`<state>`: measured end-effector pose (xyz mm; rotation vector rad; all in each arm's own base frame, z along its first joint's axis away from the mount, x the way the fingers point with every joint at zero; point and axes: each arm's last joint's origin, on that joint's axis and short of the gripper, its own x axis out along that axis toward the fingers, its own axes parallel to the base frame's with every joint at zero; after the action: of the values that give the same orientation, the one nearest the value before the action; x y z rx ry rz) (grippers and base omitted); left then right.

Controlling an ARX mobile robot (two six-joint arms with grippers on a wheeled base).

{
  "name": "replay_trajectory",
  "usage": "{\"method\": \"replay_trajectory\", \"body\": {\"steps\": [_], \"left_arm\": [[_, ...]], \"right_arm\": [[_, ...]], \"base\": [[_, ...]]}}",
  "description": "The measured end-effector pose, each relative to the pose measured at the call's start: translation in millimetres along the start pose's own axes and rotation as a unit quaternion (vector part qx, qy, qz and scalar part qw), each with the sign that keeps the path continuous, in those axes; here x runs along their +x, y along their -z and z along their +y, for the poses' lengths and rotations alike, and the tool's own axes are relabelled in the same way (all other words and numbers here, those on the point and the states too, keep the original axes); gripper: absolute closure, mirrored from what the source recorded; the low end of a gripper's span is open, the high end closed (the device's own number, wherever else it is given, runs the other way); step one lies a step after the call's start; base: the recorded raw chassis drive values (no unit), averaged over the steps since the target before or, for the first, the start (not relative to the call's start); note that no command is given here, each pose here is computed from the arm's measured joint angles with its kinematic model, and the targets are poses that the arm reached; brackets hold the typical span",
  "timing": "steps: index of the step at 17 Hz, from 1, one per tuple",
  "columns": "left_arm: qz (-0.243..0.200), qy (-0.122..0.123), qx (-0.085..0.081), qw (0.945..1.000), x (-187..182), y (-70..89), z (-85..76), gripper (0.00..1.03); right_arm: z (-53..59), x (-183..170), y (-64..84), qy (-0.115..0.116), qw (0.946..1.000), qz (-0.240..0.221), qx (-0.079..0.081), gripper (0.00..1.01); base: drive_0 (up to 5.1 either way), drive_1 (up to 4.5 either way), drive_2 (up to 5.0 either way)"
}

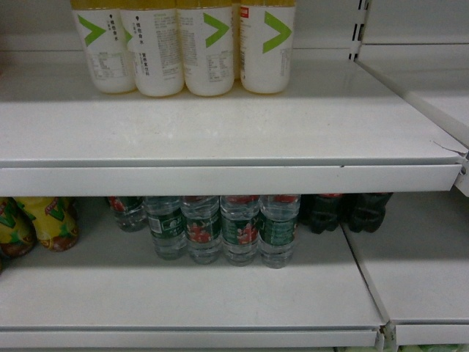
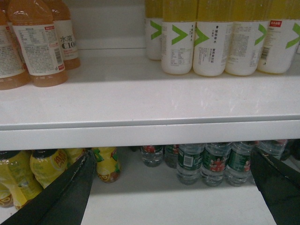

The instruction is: Move water from second to third shelf

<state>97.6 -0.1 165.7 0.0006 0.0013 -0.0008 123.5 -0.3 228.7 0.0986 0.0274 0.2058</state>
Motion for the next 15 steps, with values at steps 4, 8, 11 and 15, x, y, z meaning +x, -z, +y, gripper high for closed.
{"method": "replay_trajectory", "body": {"steps": [4,8,11,15], "left_arm": [[0.000,0.000,0.000,1.0000,0.0,0.0,0.0,0.05],[0.000,0.000,0.000,1.0000,0.0,0.0,0.0,0.05],[0.000,0.000,0.000,1.0000,0.0,0.0,0.0,0.05],[0.000,0.000,0.000,1.0000,0.0,0.0,0.0,0.05]], "right_arm": [[0.0,0.0,0.1,0.000,1.0000,0.001,0.000,0.62],[0.0,0.0,0.1,0.000,1.0000,0.001,0.000,0.62],[0.0,0.0,0.1,0.000,1.0000,0.001,0.000,0.62],[-0.4,0.0,0.3,0.005,1.0000,0.001,0.001,0.62]], "base": [[0.0,0.00,0.0],[0.0,0.00,0.0],[-1.3,0.64,0.6],[-4.7,2.44,2.4]]}}
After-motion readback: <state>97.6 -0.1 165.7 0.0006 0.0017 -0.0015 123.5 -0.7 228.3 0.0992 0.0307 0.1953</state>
